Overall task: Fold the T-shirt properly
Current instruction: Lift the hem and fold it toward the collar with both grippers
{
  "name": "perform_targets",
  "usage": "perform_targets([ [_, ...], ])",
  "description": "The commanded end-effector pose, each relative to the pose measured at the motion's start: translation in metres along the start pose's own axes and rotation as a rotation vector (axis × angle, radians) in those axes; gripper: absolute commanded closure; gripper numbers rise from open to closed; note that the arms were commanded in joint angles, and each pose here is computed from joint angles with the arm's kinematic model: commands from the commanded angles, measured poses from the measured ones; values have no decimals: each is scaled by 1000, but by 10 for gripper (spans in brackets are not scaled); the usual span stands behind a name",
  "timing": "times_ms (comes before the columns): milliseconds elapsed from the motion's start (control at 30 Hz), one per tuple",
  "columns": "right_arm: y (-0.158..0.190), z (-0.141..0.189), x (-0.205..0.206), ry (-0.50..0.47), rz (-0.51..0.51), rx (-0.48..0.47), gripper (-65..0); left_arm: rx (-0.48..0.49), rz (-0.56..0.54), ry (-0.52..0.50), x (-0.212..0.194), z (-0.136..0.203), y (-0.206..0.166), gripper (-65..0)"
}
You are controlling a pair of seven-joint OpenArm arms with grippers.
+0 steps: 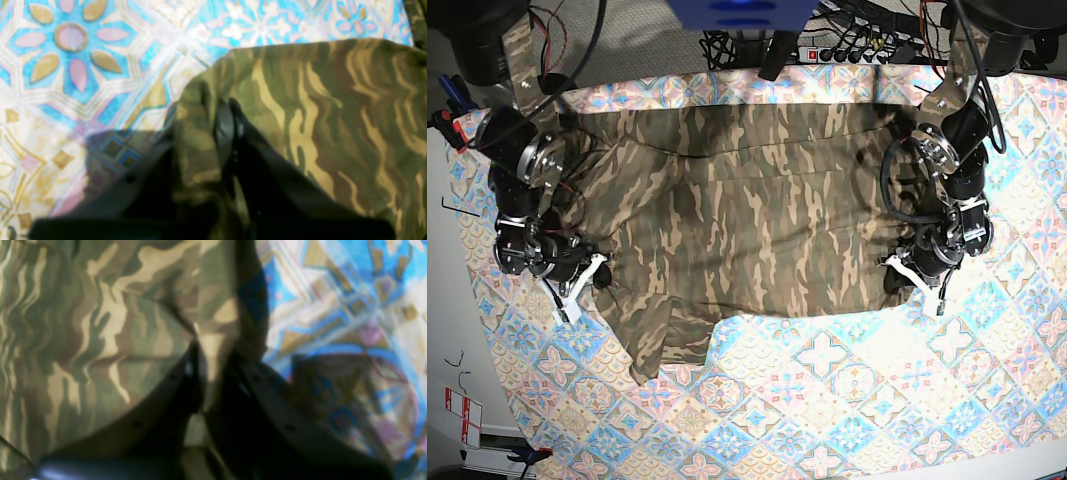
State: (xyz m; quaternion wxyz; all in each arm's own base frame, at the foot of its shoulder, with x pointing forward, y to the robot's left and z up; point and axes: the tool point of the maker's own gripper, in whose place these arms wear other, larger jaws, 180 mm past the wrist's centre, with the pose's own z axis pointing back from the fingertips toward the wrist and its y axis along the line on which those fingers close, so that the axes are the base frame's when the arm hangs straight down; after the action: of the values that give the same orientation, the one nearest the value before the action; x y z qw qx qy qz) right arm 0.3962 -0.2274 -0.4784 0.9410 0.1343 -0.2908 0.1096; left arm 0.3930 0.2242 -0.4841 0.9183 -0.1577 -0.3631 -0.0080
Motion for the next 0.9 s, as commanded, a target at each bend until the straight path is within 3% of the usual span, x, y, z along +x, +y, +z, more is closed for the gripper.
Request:
perform_targets([
  [0,-26,15,26,-39,31,-79,-11,41,-49,95,-11,6,13,-31],
  [233,-43,32,24,-27,87,-161,-11,147,-116,134,12,27,41,-31],
  [400,-49,41,12,7,121,-208,-11,248,-159,176,6,52,66,-31],
  [600,-52,56,5,-13,181,-271,-11,359,-226,184,4,81,80,-32],
  [867,-41,72,21,-88,252,-324,-11,409,-260,133,23,94,81,-32],
])
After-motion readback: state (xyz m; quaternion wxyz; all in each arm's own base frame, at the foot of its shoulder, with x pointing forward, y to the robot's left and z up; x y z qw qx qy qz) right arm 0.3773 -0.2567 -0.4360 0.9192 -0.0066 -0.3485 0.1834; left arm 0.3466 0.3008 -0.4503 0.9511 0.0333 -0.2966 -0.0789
